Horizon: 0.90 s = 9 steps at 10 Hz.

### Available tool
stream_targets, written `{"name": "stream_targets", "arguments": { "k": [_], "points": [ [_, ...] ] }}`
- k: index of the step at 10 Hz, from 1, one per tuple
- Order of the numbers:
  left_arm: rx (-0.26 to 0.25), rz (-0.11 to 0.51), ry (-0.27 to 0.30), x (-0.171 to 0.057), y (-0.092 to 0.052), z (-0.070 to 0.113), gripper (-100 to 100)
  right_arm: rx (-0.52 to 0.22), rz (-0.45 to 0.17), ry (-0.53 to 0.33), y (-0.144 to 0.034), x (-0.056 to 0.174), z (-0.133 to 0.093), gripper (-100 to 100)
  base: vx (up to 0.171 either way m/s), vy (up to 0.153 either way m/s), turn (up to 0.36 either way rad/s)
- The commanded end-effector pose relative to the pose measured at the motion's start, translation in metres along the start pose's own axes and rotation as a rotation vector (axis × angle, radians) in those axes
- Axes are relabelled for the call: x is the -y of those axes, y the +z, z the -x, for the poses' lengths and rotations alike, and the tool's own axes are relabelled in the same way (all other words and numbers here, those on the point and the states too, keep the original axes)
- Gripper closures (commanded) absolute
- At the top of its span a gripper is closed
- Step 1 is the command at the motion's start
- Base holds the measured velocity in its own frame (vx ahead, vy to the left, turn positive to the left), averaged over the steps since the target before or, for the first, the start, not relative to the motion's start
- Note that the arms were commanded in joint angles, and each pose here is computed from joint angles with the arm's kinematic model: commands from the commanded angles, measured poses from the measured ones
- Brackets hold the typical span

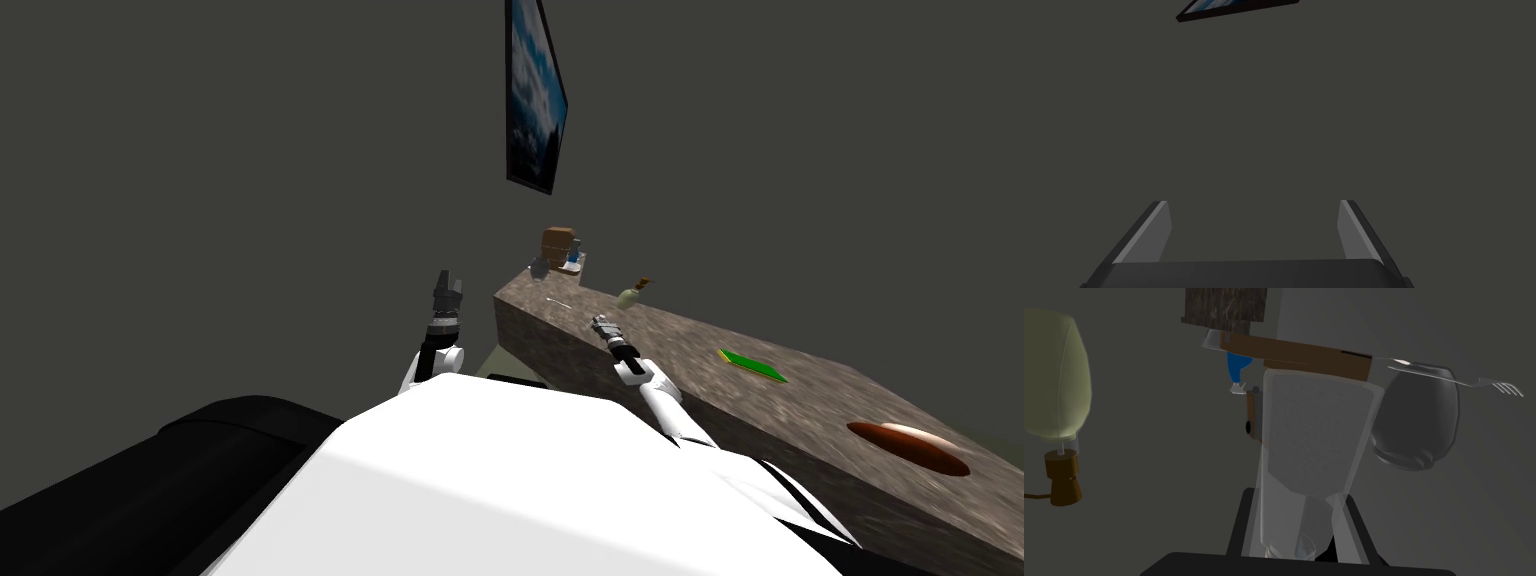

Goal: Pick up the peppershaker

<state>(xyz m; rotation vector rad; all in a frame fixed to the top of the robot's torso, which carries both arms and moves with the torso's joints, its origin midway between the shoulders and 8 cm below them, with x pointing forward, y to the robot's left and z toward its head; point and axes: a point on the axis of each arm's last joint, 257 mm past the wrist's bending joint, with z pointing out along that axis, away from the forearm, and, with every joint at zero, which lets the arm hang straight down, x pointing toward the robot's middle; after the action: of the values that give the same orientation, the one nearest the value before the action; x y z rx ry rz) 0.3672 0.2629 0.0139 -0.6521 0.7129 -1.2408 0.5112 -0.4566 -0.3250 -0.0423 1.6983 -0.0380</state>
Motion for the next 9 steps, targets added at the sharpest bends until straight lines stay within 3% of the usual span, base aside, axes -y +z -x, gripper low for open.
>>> {"name": "stream_targets", "arguments": {
  "k": [1, 2, 4, 5, 6, 9],
  "points": [
    [0.000, 0.000, 0.000, 0.000, 0.000, 0.000, 0, -0.030, 0.005, 0.005, -0.012, -0.007, -0.015, 100, 0.049, -0.013, -0.098],
    [0.000, 0.000, 0.000, 0.000, 0.000, 0.000, 0, -0.034, 0.005, 0.004, -0.016, -0.007, -0.018, 100, 0.067, -0.013, -0.061],
    [0.000, 0.000, 0.000, 0.000, 0.000, 0.000, 0, 0.006, 0.024, -0.003, -0.010, -0.015, 0.001, 100, 0.020, -0.004, -0.015],
    [0.000, 0.000, 0.000, 0.000, 0.000, 0.000, 0, -0.029, 0.023, 0.002, -0.024, -0.020, -0.017, 100, 0.060, -0.005, -0.107],
    [0.000, 0.000, 0.000, 0.000, 0.000, 0.000, 0, -0.032, 0.022, 0.002, -0.027, -0.019, -0.019, 100, 0.068, -0.011, -0.065],
    [0.000, 0.000, 0.000, 0.000, 0.000, 0.000, 0, 0.007, 0.040, -0.005, -0.021, -0.027, 0.001, 100, 0.009, -0.004, -0.004]
  ]
}}
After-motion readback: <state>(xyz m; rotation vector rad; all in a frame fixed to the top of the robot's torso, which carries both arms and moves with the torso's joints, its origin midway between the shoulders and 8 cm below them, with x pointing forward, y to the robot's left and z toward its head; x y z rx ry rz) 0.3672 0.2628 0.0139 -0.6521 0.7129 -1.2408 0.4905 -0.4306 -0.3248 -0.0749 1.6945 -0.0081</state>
